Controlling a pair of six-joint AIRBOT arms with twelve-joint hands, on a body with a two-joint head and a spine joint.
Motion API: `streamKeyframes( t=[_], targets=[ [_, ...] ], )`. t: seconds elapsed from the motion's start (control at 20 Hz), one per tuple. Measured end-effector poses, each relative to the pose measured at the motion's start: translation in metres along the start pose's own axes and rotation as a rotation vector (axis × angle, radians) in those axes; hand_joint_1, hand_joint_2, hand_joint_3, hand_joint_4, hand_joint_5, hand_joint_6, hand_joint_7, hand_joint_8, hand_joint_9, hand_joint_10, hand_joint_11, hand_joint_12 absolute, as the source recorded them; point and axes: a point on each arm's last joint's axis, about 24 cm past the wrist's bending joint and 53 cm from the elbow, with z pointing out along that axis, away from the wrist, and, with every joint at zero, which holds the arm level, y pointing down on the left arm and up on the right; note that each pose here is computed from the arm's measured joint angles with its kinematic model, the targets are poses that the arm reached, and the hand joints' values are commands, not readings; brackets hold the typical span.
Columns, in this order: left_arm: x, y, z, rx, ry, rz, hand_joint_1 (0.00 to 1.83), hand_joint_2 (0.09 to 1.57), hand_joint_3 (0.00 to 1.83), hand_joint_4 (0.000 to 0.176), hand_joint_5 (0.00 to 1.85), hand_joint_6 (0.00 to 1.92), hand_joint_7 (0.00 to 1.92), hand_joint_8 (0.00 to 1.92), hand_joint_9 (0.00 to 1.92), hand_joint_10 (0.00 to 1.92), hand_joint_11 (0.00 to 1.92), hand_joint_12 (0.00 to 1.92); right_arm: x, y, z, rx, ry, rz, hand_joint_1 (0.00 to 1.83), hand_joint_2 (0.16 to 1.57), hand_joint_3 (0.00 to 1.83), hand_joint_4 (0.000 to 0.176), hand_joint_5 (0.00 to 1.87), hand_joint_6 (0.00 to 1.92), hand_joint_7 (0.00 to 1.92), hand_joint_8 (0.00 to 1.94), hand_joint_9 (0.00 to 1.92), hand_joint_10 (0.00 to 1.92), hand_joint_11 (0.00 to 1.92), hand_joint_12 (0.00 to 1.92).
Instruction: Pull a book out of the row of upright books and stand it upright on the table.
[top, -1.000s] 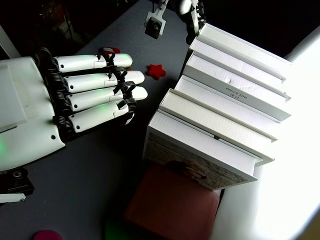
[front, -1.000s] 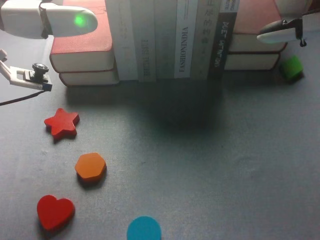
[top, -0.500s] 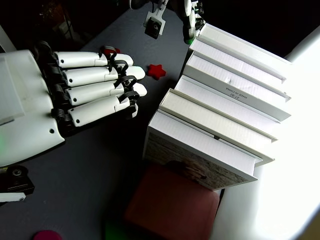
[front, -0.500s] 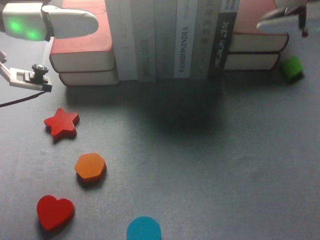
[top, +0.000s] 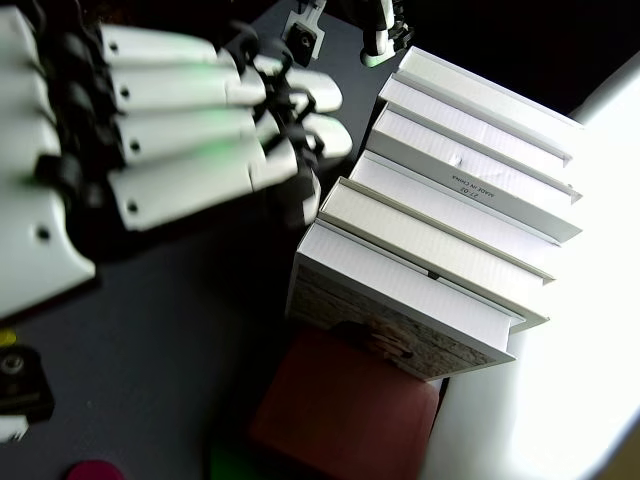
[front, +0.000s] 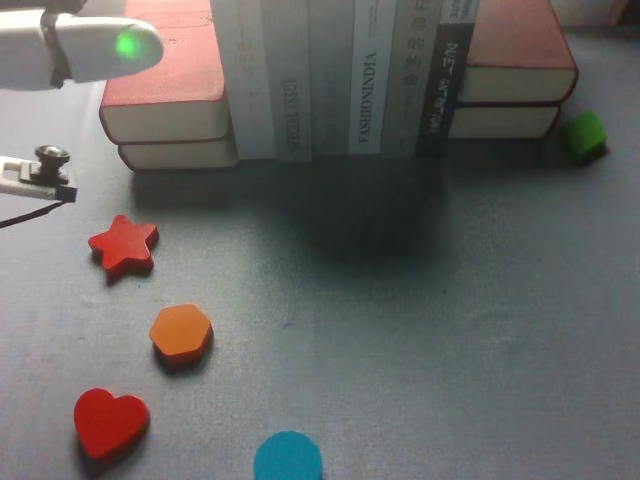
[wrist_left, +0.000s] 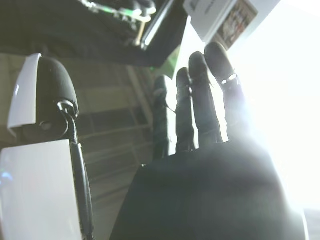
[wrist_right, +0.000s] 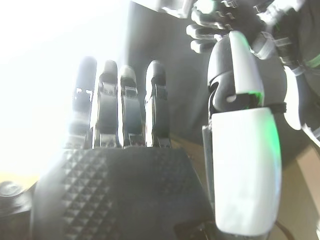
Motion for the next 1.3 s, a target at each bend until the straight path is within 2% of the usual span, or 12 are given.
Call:
streamKeyframes(
  t=[0.15, 0.2, 0.25, 0.35, 0.45, 0.5, 0.7, 0.75, 0.8, 0.95, 1.05, 1.3],
  targets=[
    [-0.002, -0.008, 0.001, 0.024, -0.008, -0.005, 1.02, 0.98, 0.00, 0.058, 0.38, 0.01, 0.28, 0.00, 0.33, 0.01, 0.00, 1.36, -0.003, -0.011, 0.003, 0.045, 0.003, -0.029, 0.91, 1.05, 0.00, 0.129, 0.39, 0.00, 0.19, 0.00, 0.23, 0.09, 0.00, 1.35],
    [-0.001, -0.008, 0.002, 0.026, -0.004, -0.005, 1.02, 0.98, 0.00, 0.058, 0.38, 0.01, 0.28, 0.00, 0.33, 0.01, 0.00, 1.36, -0.001, -0.011, 0.005, 0.046, 0.007, -0.032, 0.91, 1.05, 0.00, 0.129, 0.39, 0.00, 0.19, 0.00, 0.23, 0.09, 0.00, 1.35],
    [0.000, -0.007, 0.002, 0.021, 0.002, -0.001, 1.02, 0.97, 0.00, 0.051, 0.37, 0.01, 0.28, 0.00, 0.33, 0.02, 0.00, 1.36, -0.001, -0.012, 0.009, 0.052, 0.012, -0.053, 0.89, 1.05, 0.00, 0.150, 0.40, 0.00, 0.20, 0.00, 0.23, 0.09, 0.00, 1.58],
    [0.002, -0.006, 0.003, 0.017, 0.007, 0.001, 1.01, 0.95, 0.00, 0.029, 0.37, 0.00, 0.30, 0.01, 0.36, 0.03, 0.00, 1.42, -0.004, -0.011, 0.016, 0.055, 0.006, -0.062, 0.84, 1.03, 0.00, 0.089, 0.36, 0.00, 0.16, 0.00, 0.21, 0.05, 0.00, 1.17],
    [0.002, -0.008, 0.004, 0.021, 0.006, 0.001, 1.03, 0.95, 0.00, 0.023, 0.37, 0.00, 0.32, 0.01, 0.38, 0.03, 0.00, 1.43, 0.000, -0.011, 0.019, 0.056, 0.015, -0.069, 0.83, 1.03, 0.00, 0.092, 0.38, 0.00, 0.16, 0.00, 0.20, 0.04, 0.00, 1.11],
    [0.002, -0.008, 0.004, 0.022, 0.008, 0.002, 1.07, 0.96, 0.00, 0.028, 0.40, 0.01, 0.35, 0.02, 0.41, 0.04, 0.00, 1.45, 0.005, -0.012, 0.022, 0.058, 0.032, -0.088, 0.81, 1.09, 0.01, 0.139, 0.37, 0.00, 0.07, 0.00, 0.13, 0.01, 0.00, 0.88],
    [0.006, -0.008, 0.007, 0.022, 0.020, 0.006, 1.08, 0.97, 0.00, 0.012, 0.39, 0.00, 0.36, 0.01, 0.42, 0.04, 0.00, 1.52, 0.009, -0.022, 0.028, 0.083, 0.045, -0.074, 0.79, 1.11, 0.00, 0.130, 0.36, 0.00, 0.10, 0.00, 0.08, 0.01, 0.00, 0.46],
    [0.006, -0.008, 0.008, 0.026, 0.020, 0.004, 1.09, 0.96, 0.00, 0.000, 0.38, 0.00, 0.36, 0.00, 0.42, 0.04, 0.00, 1.52, 0.009, -0.024, 0.029, 0.091, 0.050, -0.074, 0.81, 1.13, 0.00, 0.128, 0.35, 0.00, 0.08, 0.00, 0.08, 0.01, 0.00, 0.66],
    [0.005, -0.009, 0.008, 0.027, 0.021, 0.007, 1.08, 0.96, 0.00, 0.010, 0.37, 0.00, 0.35, 0.00, 0.41, 0.04, 0.00, 1.49, 0.013, -0.026, 0.033, 0.088, 0.063, -0.069, 0.76, 1.12, 0.00, 0.134, 0.34, 0.00, 0.10, 0.00, 0.11, 0.02, 0.00, 0.88],
    [0.007, -0.012, 0.014, 0.040, 0.029, 0.011, 1.08, 0.97, 0.00, 0.007, 0.38, 0.00, 0.36, 0.00, 0.42, 0.04, 0.00, 1.43, 0.029, -0.025, 0.047, 0.090, 0.098, -0.100, 0.79, 1.09, 0.00, 0.112, 0.38, 0.01, 0.14, 0.01, 0.14, 0.03, 0.00, 1.16],
    [0.010, -0.011, 0.015, 0.037, 0.038, 0.013, 1.08, 0.97, 0.00, 0.000, 0.38, 0.00, 0.37, 0.01, 0.43, 0.04, 0.00, 1.43, 0.036, -0.022, 0.056, 0.078, 0.106, -0.096, 0.78, 1.07, 0.00, 0.119, 0.38, 0.01, 0.16, 0.01, 0.15, 0.03, 0.00, 1.17],
    [0.010, -0.014, 0.017, 0.044, 0.040, 0.018, 1.06, 0.96, 0.00, 0.009, 0.37, 0.00, 0.37, 0.00, 0.43, 0.02, 0.00, 1.36, 0.040, -0.025, 0.064, 0.082, 0.114, -0.103, 0.75, 1.09, 0.00, 0.121, 0.37, 0.00, 0.14, 0.00, 0.13, 0.02, 0.00, 0.58]
  ],
)
